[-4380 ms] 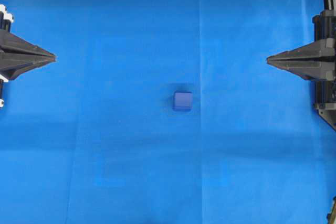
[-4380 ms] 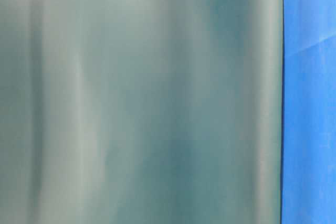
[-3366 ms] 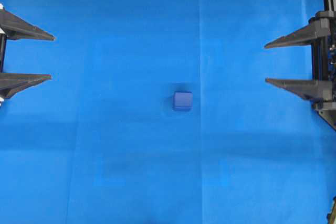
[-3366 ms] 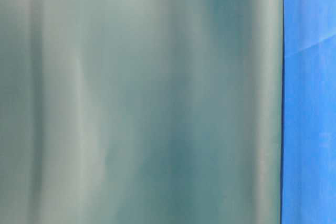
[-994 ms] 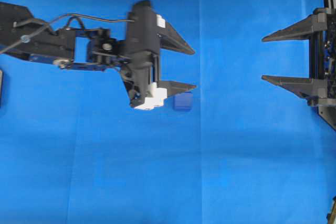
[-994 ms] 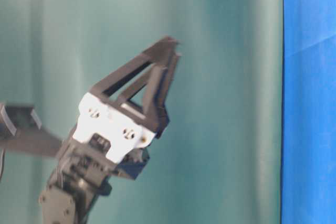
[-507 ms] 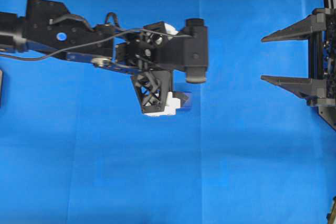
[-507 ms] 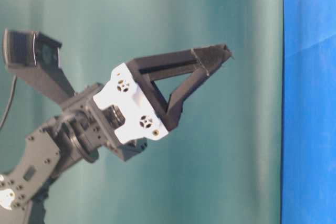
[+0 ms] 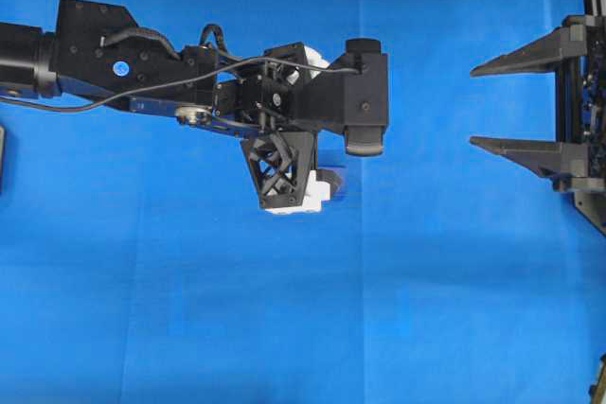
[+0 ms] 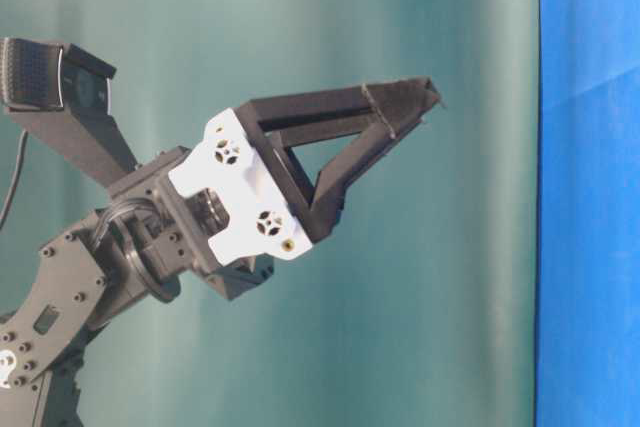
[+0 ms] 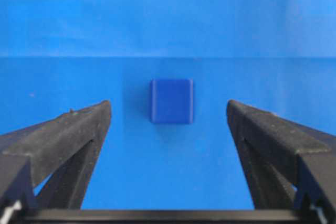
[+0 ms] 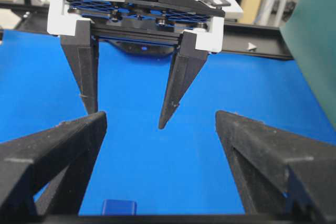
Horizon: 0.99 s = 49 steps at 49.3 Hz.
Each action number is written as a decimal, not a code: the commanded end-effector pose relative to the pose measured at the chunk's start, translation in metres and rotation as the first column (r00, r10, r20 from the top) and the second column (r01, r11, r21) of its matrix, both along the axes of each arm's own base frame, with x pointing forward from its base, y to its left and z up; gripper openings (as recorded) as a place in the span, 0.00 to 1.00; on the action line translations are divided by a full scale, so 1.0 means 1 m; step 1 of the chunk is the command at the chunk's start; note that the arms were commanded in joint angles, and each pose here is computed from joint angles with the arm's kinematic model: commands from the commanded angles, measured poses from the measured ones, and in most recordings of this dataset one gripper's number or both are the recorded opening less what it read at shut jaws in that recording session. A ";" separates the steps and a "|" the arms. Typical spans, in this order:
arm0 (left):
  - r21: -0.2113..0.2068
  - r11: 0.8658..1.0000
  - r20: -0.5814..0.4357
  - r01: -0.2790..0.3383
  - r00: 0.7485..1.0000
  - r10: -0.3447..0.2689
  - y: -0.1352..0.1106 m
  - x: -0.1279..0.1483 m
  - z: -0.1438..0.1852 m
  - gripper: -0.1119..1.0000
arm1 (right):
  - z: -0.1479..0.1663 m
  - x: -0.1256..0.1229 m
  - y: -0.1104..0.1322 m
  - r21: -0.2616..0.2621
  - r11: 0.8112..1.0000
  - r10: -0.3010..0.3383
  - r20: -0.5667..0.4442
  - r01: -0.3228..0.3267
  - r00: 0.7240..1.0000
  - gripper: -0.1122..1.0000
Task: Handover the blue block to the right arm after grasping it with the left arm, then place it in the designated position.
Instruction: 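Lower the open left gripper down over the blue cube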
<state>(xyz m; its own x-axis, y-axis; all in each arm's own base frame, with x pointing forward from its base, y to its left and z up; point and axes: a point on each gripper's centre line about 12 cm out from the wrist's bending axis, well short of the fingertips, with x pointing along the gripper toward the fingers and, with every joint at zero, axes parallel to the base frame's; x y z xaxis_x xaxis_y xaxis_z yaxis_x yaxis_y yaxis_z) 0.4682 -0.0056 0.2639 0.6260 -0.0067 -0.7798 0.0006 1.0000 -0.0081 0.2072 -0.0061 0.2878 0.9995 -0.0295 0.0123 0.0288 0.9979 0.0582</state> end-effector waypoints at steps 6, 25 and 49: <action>0.000 1.000 0.051 0.001 0.999 -0.001 -0.001 0.002 0.017 0.94 | 0.009 0.002 0.000 0.002 1.000 -0.002 0.026 0.002 1.000 0.98; -0.001 1.000 0.054 0.000 0.999 0.001 -0.001 0.002 0.016 0.94 | 0.009 0.002 0.000 0.002 1.000 -0.002 0.026 0.002 1.000 0.98; -0.005 1.000 0.066 -0.001 0.998 0.001 -0.002 0.004 -0.006 0.94 | 0.009 0.002 0.000 0.002 1.000 -0.002 0.023 0.002 1.000 0.98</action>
<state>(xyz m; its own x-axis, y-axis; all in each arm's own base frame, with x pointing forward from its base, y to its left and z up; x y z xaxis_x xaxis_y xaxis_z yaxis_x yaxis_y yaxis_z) 0.4703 -0.0057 0.2516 0.6473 -0.0071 -0.7622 -0.0037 0.9999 -0.0124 0.2075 -0.0061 0.2873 0.9995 -0.0295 0.0092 0.0289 0.9979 0.0582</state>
